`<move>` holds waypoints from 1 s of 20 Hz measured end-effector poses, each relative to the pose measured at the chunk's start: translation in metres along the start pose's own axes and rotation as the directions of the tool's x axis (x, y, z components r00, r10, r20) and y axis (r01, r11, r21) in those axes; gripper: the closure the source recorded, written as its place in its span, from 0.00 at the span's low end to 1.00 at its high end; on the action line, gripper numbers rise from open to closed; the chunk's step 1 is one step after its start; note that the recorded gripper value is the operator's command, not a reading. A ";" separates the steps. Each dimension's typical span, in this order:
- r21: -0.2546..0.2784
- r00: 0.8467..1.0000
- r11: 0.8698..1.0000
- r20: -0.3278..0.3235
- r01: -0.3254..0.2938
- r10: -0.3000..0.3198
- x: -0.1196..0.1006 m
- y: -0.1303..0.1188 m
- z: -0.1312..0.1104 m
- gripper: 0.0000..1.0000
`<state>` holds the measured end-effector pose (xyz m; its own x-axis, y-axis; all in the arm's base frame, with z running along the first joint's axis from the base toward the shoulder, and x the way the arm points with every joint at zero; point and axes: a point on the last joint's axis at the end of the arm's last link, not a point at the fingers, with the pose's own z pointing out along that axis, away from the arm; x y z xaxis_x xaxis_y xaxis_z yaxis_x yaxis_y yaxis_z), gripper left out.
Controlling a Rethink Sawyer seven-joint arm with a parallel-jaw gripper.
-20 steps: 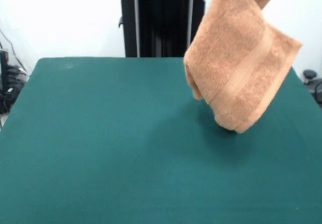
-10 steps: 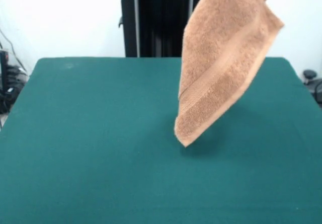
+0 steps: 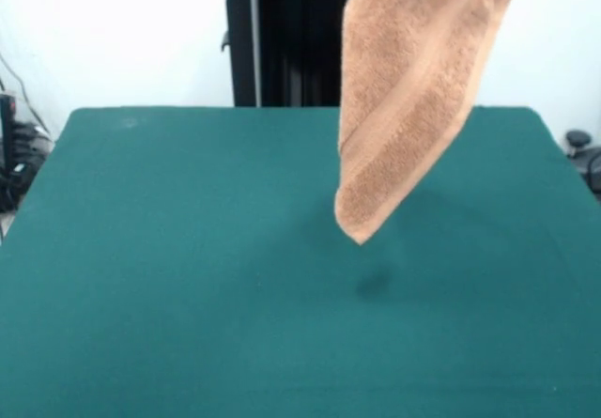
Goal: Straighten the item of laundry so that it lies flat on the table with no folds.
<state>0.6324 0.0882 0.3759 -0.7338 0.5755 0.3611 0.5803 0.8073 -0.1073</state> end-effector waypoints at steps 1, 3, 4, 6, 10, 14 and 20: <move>0.000 1.000 1.000 0.000 -0.001 0.001 -0.001 -0.001 -0.001 1.00; -0.005 1.000 1.000 0.001 -0.012 0.012 -0.007 -0.007 -0.008 1.00; -0.008 1.000 1.000 0.003 -0.019 0.019 -0.011 -0.011 -0.012 1.00; -0.013 1.000 1.000 0.008 -0.029 0.029 -0.017 -0.016 -0.017 1.00; -0.020 0.999 0.999 0.021 -0.042 0.043 -0.026 -0.024 -0.027 1.00; -0.016 0.998 0.999 0.037 -0.051 0.051 -0.034 -0.030 -0.034 1.00; 0.003 0.996 0.998 0.069 -0.060 0.059 -0.044 -0.039 -0.042 1.00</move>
<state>0.6570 0.0258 0.4031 -0.7209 0.6299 0.2890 0.6219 0.7720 -0.1315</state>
